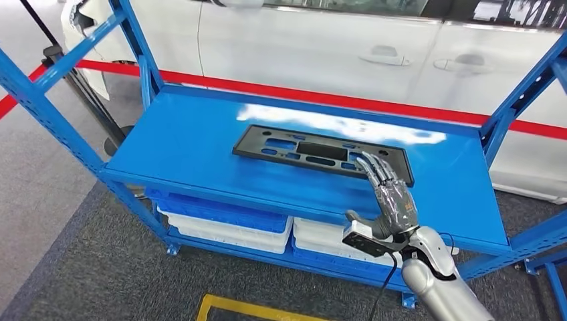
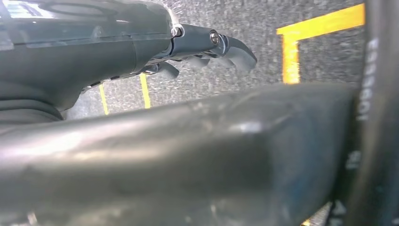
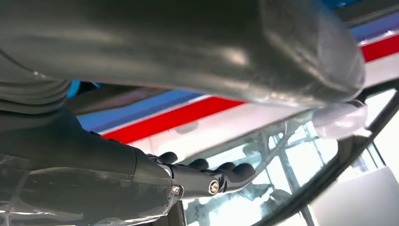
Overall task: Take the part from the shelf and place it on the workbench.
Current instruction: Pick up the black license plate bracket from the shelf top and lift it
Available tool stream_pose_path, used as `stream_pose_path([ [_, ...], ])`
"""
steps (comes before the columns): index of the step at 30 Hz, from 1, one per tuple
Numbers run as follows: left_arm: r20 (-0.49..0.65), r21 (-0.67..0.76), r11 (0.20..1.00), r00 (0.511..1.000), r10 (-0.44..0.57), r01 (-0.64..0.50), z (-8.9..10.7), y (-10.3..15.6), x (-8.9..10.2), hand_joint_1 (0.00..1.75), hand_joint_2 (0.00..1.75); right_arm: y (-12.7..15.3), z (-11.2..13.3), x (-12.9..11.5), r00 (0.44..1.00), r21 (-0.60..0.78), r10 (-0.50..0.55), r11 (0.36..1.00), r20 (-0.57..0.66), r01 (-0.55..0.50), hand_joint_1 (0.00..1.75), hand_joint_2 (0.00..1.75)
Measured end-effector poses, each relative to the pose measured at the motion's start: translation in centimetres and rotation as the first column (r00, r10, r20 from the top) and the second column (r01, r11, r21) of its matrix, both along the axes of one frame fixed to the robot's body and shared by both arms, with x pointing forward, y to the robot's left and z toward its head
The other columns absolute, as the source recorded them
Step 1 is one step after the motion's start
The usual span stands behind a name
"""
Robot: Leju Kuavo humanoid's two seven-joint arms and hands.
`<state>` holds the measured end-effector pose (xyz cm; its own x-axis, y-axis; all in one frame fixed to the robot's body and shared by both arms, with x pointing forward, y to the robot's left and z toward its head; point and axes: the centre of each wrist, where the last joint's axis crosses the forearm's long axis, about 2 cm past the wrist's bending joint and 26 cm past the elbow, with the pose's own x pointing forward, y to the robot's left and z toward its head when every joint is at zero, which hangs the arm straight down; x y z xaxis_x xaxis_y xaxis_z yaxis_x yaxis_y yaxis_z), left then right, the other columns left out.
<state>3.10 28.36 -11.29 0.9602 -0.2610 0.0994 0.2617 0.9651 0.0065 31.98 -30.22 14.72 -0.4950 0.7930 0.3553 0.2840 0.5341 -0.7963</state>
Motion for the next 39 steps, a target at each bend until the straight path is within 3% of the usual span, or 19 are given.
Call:
stream_pose_path([
  [8, 0.007, -0.001, 1.000, 1.000, -0.008, 0.008, 0.0, -0.1, 0.4, 0.00, 0.00, 0.7, 1.0, 0.2, 0.999, 0.006, 0.052, 0.999, 0.002, -0.052, 0.00, 0.00],
  [12, 0.004, -0.001, 1.000, 1.000, -0.018, 0.018, 0.0, -0.2, 0.2, 0.00, 0.00, 1.7, 1.8, 0.4, 0.995, 0.001, 0.097, 0.995, -0.004, -0.097, 0.00, 1.75],
  [25, 0.016, -0.006, 1.000, 0.999, -0.028, 0.028, 0.0, -0.4, 0.3, 0.00, 0.00, 4.6, 4.0, 0.5, 0.977, -0.003, 0.212, 0.977, -0.006, -0.212, 0.00, 1.75],
  [29, 0.020, -0.010, 0.999, 0.999, -0.032, 0.032, 0.0, -0.5, 0.4, 0.00, 0.00, 5.5, 4.3, 0.7, 0.970, -0.022, 0.243, 0.970, -0.014, -0.244, 0.00, 0.00],
  [39, 0.022, -0.023, 0.999, 0.999, -0.035, 0.036, 0.1, -0.6, 0.4, 0.00, 0.00, 7.3, 4.8, 0.7, 0.961, -0.032, 0.278, 0.960, -0.016, -0.278, 0.00, 0.00],
])
